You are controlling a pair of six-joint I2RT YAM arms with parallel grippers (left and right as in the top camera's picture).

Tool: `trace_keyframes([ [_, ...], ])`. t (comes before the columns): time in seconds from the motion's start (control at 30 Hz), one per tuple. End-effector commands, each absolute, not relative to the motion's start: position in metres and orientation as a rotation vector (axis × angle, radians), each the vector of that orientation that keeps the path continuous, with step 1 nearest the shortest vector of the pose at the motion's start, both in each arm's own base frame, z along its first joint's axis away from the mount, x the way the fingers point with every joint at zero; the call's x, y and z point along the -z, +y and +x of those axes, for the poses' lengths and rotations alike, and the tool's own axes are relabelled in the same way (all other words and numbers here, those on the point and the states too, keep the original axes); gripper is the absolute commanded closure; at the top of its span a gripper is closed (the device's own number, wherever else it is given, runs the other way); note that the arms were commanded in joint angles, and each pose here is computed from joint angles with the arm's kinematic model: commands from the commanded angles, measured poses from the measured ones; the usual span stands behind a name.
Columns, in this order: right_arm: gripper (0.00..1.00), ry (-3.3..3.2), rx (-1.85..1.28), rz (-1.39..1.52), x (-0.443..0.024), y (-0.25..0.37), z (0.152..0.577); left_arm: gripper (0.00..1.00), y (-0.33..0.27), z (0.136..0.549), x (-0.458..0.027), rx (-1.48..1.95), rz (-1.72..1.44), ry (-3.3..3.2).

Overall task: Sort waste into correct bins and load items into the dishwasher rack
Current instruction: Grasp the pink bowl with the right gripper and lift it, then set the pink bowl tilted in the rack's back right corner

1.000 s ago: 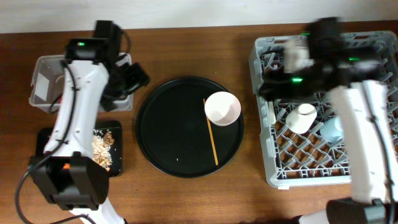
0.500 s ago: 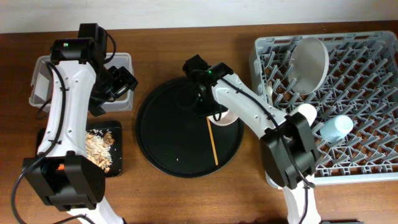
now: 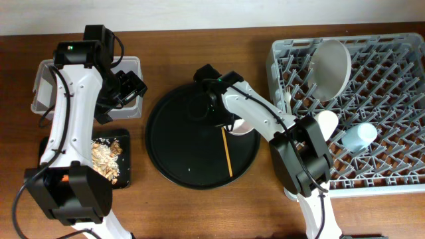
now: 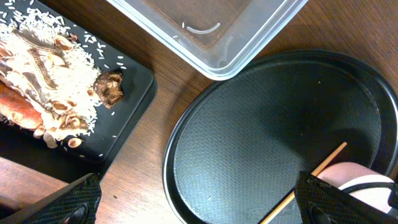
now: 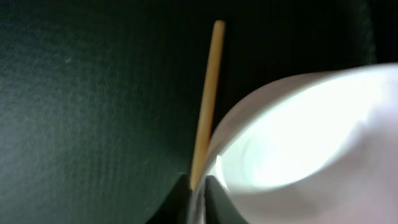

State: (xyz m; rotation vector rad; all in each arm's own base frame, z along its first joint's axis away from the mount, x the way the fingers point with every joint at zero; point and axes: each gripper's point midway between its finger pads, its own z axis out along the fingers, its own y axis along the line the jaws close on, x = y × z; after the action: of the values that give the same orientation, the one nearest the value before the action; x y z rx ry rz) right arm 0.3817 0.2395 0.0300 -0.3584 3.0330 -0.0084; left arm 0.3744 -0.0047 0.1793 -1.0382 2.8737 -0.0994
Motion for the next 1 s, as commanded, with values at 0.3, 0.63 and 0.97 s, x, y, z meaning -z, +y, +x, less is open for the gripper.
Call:
trace_keyframes([
  [0.3, 0.96, 2.822, -0.248, -0.051, -0.265, 0.188, 0.4, 0.01, -0.001, 0.375, -0.179, 0.078, -1.035, 2.872],
  [0.63, 0.96, 2.336, -0.907, 0.201, -0.362, -0.072, 0.386, 0.01, -0.001, 0.375, -0.179, 0.078, -1.035, 2.872],
  [0.97, 0.96, 1.842, -1.194, 0.183, -0.261, -0.175, 0.408, 0.01, -0.001, 0.375, -0.179, 0.078, -1.035, 2.872],
])
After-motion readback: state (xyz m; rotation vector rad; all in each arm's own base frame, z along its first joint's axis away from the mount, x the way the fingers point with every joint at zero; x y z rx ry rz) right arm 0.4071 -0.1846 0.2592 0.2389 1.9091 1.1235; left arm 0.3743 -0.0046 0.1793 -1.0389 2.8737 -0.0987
